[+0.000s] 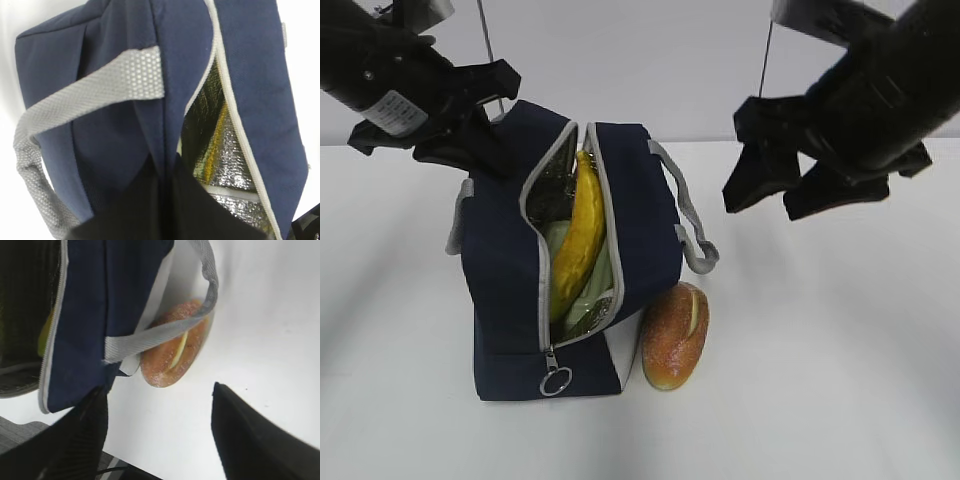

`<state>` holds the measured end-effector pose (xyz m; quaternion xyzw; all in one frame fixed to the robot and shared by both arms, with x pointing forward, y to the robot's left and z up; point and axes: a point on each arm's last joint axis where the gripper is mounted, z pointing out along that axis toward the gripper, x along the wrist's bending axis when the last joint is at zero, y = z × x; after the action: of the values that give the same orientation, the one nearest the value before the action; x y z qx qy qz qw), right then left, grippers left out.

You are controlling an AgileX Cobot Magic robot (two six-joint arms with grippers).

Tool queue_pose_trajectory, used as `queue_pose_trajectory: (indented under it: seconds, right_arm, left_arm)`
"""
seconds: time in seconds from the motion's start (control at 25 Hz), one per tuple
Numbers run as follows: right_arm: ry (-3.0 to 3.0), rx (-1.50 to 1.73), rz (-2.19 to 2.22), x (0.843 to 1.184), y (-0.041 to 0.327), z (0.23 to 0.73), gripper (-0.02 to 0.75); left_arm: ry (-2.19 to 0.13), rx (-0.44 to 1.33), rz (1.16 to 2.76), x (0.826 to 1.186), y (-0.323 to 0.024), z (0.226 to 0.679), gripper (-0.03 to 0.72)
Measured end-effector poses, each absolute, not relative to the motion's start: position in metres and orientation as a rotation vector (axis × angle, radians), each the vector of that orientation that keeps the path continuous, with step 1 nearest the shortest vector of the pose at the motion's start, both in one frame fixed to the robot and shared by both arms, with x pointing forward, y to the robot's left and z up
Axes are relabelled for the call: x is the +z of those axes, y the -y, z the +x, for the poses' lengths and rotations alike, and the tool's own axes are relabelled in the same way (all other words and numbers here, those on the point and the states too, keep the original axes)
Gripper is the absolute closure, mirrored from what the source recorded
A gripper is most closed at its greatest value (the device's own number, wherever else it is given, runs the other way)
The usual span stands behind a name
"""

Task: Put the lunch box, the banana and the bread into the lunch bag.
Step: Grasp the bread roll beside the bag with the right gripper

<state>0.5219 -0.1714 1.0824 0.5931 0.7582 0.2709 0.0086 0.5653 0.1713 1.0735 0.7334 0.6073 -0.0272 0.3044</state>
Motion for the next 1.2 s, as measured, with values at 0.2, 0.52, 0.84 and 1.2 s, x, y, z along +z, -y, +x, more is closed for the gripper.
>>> queue_pose_trajectory:
  seconds: [0.2, 0.52, 0.84, 1.2]
  right_arm:
    - [-2.36, 0.806, 1.932, 1.049, 0.177, 0.506, 0.259]
    - [-2.268, 0.834, 2.045, 1.009, 0.18, 0.498, 0.259]
    - [-2.266, 1.005, 2.142, 0.977, 0.162, 0.519, 0.134]
    - [-2.244, 0.981, 2.269, 0.931, 0.152, 0.541, 0.081]
  left_arm:
    - [-1.609, -0.073, 1.943, 1.073, -0.171, 0.565, 0.691]
    - [-1.609, -0.077, 1.946, 1.073, -0.171, 0.565, 0.691]
    - [-1.611, -0.084, 1.951, 1.073, -0.171, 0.564, 0.691]
    - [-1.611, -0.084, 1.951, 1.073, -0.171, 0.564, 0.691]
